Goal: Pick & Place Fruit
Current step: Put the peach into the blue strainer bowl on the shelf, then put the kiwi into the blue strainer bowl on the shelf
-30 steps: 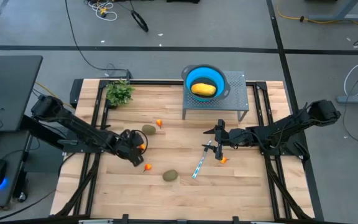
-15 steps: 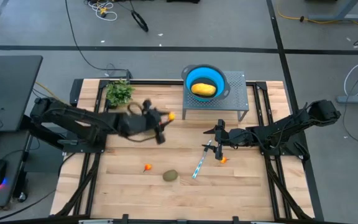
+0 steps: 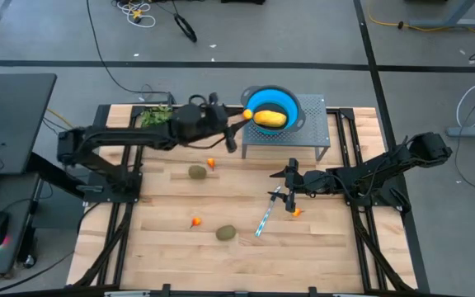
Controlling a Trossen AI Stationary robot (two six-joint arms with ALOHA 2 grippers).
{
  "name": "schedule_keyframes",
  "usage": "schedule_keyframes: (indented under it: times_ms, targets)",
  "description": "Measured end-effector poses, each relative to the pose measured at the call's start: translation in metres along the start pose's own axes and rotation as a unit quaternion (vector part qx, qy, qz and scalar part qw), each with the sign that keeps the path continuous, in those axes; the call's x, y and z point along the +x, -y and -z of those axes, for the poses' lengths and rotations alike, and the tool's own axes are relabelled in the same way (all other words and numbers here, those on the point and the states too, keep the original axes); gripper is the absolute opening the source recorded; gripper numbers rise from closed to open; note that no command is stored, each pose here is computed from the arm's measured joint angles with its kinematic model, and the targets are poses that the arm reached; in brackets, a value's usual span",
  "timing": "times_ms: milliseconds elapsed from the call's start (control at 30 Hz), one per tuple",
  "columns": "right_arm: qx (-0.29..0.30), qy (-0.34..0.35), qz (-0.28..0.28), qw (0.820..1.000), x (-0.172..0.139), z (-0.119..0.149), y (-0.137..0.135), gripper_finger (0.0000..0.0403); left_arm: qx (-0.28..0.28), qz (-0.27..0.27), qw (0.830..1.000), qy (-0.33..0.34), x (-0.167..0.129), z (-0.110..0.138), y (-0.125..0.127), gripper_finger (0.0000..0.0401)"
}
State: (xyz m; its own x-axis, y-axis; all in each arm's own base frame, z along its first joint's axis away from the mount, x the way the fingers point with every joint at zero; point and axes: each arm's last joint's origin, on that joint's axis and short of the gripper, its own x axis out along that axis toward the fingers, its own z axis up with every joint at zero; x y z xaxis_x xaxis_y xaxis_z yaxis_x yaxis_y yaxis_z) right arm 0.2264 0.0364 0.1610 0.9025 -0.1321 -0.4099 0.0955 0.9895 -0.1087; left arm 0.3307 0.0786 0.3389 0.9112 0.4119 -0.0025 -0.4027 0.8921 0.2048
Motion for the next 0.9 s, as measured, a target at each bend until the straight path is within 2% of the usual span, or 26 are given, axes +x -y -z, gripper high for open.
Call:
schedule_keyframes:
  times_ms: [167, 467, 633, 900]
  targets:
    - [0.0, 0.001, 0.0, 1.0, 0.0, 0.0, 0.0, 0.0288, 0.02, -0.024, 0.999, -0.014, 0.033, 0.009, -0.012, 0.0143]
    - [0.0, 0.0, 0.0, 1.0, 0.0, 0.0, 0.0, 0.0288, -0.003, -0.026, 0.999, -0.027, 0.067, 0.025, -0.024, 0.0162]
    - [0.0, 0.0, 0.0, 1.0, 0.0, 0.0, 0.0, 0.0288, -0.028, -0.039, 0.998, -0.035, 0.07, 0.031, -0.032, 0.018]
    - [0.0, 0.0, 0.0, 1.0, 0.0, 0.0, 0.0, 0.0288, -0.029, -0.031, 0.998, -0.045, 0.063, 0.026, -0.033, 0.0236]
